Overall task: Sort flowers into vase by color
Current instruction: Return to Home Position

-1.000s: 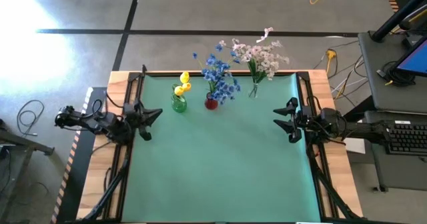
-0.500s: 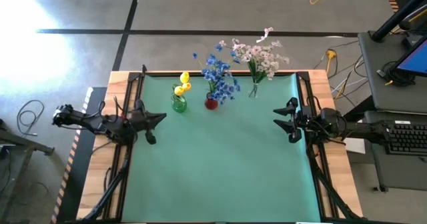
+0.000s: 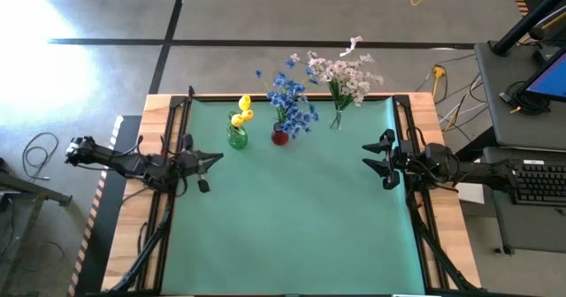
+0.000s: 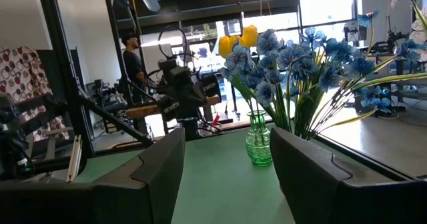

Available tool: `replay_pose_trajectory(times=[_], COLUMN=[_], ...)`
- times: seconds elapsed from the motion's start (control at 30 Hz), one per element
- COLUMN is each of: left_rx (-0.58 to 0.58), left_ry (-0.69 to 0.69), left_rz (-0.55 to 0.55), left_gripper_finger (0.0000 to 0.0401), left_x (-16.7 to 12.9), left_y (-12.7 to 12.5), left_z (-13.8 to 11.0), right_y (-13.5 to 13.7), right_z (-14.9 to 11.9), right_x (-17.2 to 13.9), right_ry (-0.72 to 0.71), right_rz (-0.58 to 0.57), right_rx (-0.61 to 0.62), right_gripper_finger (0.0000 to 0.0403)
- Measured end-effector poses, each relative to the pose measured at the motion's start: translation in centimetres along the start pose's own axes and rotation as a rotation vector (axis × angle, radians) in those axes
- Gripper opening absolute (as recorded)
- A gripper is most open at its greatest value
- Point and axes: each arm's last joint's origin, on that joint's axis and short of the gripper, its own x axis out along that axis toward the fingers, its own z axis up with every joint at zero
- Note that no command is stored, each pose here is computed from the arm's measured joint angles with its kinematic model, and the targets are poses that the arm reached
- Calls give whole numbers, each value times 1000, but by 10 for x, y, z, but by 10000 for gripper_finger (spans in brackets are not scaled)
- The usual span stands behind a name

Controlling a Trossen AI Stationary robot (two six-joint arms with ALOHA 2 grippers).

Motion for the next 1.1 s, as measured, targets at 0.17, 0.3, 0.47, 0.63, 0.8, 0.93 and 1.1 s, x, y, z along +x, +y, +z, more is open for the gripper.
replay_pose_trajectory(times=[0.17, 0.3, 0.47, 0.63, 0.8, 0.93, 1.1], left_rx=[13, 21, 30, 38, 45, 49, 55], left_ry=[15, 25, 36, 45, 53, 58, 65], left_rz=[-2, -4, -6, -7, -8, -9, -10], left_gripper_finger=[0, 0, 0, 0, 0, 0, 0], left_x=[1, 2, 3, 4, 5, 5, 6], left_y=[-1, -2, -3, -4, -5, -5, -6], left_z=[-1, -2, -3, -4, -4, -5, -6], right_y=[0, 0, 0, 0, 0, 0, 0], right_z=[0, 0, 0, 0, 0, 0, 0], right_x=[0, 0, 0, 0, 0, 0, 0], right_ry=[0, 0, 0, 0, 0, 0, 0], right_rz=[0, 0, 0, 0, 0, 0, 0], right_rx=[0, 0, 0, 0, 0, 0, 0], right_gripper_finger=[212, 212, 212, 212, 212, 212, 212])
